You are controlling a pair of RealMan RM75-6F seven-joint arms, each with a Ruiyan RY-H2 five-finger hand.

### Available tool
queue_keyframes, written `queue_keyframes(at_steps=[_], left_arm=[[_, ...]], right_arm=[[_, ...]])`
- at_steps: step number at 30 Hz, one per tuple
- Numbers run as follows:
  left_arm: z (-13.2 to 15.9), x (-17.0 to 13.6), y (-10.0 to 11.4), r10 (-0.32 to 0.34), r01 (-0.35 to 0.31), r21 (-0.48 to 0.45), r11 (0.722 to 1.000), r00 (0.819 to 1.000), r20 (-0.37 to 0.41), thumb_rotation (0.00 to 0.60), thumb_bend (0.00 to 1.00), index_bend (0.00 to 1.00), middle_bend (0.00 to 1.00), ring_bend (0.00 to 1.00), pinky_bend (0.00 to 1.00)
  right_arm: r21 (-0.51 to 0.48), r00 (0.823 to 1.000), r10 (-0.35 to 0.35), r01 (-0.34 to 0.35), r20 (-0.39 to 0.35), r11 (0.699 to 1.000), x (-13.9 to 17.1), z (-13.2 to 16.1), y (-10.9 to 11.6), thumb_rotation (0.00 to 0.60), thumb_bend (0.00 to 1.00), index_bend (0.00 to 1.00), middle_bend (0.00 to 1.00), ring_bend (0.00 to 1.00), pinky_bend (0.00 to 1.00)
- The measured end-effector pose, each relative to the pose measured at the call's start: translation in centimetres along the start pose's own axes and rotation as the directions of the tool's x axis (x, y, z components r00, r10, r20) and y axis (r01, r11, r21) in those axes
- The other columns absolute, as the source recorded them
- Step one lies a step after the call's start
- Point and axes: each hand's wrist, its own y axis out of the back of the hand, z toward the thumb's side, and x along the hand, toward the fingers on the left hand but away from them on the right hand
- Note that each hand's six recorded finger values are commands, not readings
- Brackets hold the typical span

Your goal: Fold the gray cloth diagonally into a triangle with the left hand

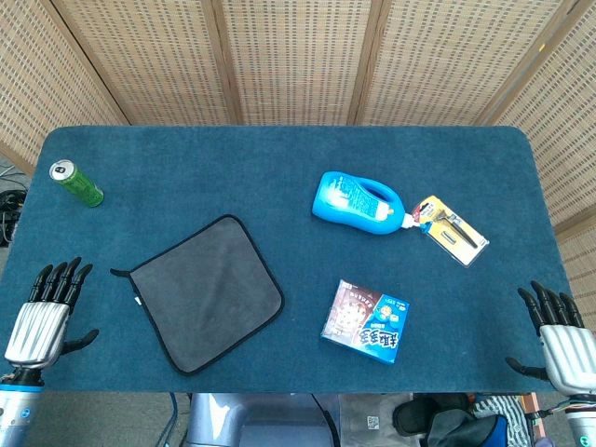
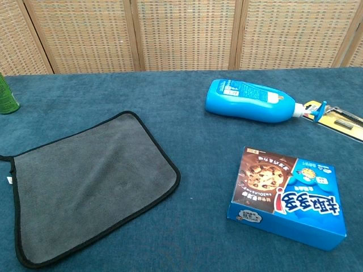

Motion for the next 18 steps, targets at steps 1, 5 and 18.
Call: queue_keyframes(at_steps=[1, 5, 18], left_arm=[[0.2, 0.0, 0.0, 0.000, 0.000, -0.002, 1.000, 1.000, 0.007, 0.600, 0.16, 0.10, 0.00, 0.00, 0.00], [0.9, -0.2, -0.3, -0.003, 0.004, -0.006, 1.000, 0.999, 0.036, 0.600, 0.17, 0.20, 0.00, 0.00, 0.00], [4.3, -1.3, -2.4, -0.093, 0.092, 0.012, 0.996, 0.983, 0.156, 0.600, 0.26, 0.34, 0.00, 0.00, 0.00]], right_arm=[[0.001, 1.000, 0.000, 0.000, -0.002, 1.000, 0.0, 0.0, 0.0, 0.600, 0.00, 0.00, 0.00, 0.00, 0.00], [0.000, 1.000, -0.002, 0.002, -0.003, 1.000, 0.1, 0.1, 0.0, 0.600, 0.00, 0.00, 0.00, 0.00, 0.00], [-0.019, 1.000, -0.020, 0.020, 0.003, 1.000, 0.1, -0.1, 0.6, 0.600, 0.00, 0.00, 0.00, 0.00, 0.00]])
